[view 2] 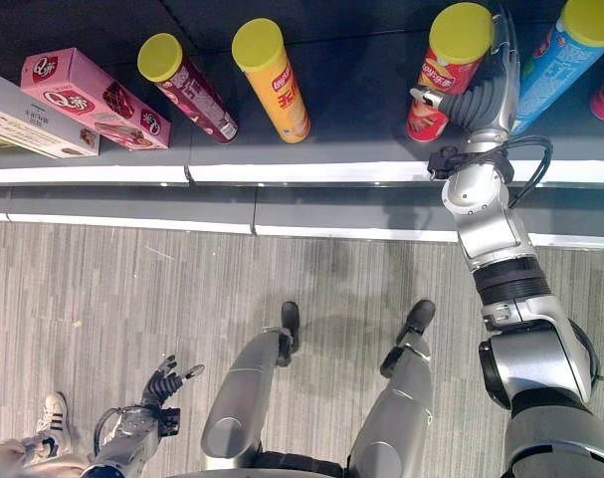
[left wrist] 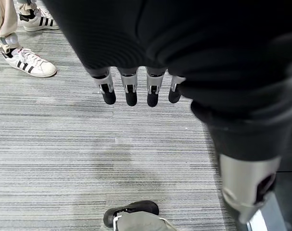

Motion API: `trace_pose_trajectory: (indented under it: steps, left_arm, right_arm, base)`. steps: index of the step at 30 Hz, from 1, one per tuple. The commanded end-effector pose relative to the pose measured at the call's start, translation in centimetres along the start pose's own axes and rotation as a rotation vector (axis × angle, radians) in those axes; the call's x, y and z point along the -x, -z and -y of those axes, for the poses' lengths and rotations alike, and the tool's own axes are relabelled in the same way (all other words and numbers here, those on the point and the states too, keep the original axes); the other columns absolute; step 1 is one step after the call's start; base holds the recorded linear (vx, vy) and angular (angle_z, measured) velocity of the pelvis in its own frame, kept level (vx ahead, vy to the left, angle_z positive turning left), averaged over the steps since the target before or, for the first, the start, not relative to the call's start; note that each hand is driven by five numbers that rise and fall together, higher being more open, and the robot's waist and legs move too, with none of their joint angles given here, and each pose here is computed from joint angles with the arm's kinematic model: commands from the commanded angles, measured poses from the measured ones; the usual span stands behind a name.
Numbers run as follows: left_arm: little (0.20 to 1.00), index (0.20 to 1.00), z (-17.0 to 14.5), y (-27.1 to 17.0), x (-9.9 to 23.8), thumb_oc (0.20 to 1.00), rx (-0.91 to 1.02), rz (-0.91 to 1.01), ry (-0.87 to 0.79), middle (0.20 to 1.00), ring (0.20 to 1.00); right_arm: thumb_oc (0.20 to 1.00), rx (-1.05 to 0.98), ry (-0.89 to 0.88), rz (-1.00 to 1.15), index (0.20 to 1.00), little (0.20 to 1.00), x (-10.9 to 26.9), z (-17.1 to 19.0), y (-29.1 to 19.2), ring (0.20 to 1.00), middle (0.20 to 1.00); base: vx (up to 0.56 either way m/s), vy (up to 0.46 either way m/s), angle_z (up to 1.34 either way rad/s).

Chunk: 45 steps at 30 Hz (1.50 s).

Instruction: Put the goods on the table back onto the shelves and tidy them up.

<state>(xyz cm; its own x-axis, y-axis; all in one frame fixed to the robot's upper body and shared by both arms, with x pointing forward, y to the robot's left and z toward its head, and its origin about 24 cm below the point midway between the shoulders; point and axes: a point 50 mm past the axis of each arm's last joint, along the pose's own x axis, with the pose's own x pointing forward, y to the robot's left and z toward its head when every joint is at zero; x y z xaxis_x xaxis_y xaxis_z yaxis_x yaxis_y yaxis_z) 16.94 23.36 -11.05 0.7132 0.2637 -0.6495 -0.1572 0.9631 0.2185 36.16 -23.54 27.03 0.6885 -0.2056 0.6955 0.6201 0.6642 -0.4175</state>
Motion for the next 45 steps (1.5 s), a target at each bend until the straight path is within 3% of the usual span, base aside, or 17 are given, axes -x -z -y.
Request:
trace_pose_trajectory:
  steps: [1, 13, 27, 38, 45]
  left_arm:
    - [1.000, 1.000, -1.5, 2.1, 0.8, 1.000, -0.015, -0.062, -0.031, 1.000, 1.000]
    - [1.000, 1.000, -2.1, 1.7, 0.5, 1.000, -0.017, -0.059, -0.049, 1.000, 1.000]
    - [1.000, 1.000, -2.0, 1.5, 0.3, 1.000, 0.012, -0.063, -0.080, 1.000, 1.000]
    - [1.000, 1.000, -1.3, 3.3, 1.0, 1.000, 0.072, -0.131, -0.090, 1.000, 1.000]
    - [1.000, 1.000, -1.6, 3.6, 1.3, 1.000, 0.091, -0.128, -0.097, 1.000, 1.000]
  right_arm:
    - [1.000, -0.018, -0.036, -0.035, 1.000, 1.000, 1.5, -0.8, 1.0, 1.000, 1.000]
    - [1.000, 0.047, 0.103, 0.194, 1.000, 1.000, -1.9, 2.9, -4.0, 1.000, 1.000]
    - [1.000, -0.053, 0.313, 0.392, 1.000, 1.000, 0.3, 6.2, -7.9, 1.000, 1.000]
    - [1.000, -0.415, 0.032, 0.237, 1.000, 1.000, 8.9, 3.5, -4.4, 1.000, 1.000]
    - [1.000, -0.416, -0.078, 0.027, 1.000, 1.000, 11.0, 1.2, -0.4, 1.000, 1.000]
  base:
    - [0.00, 0.000, 0.00]
    - [0.00, 0.000, 0.00]
    - [0.00, 0.000, 0.00]
    - [0.00, 0.003, -0.02]
    - [-0.01, 0.004, -0.14]
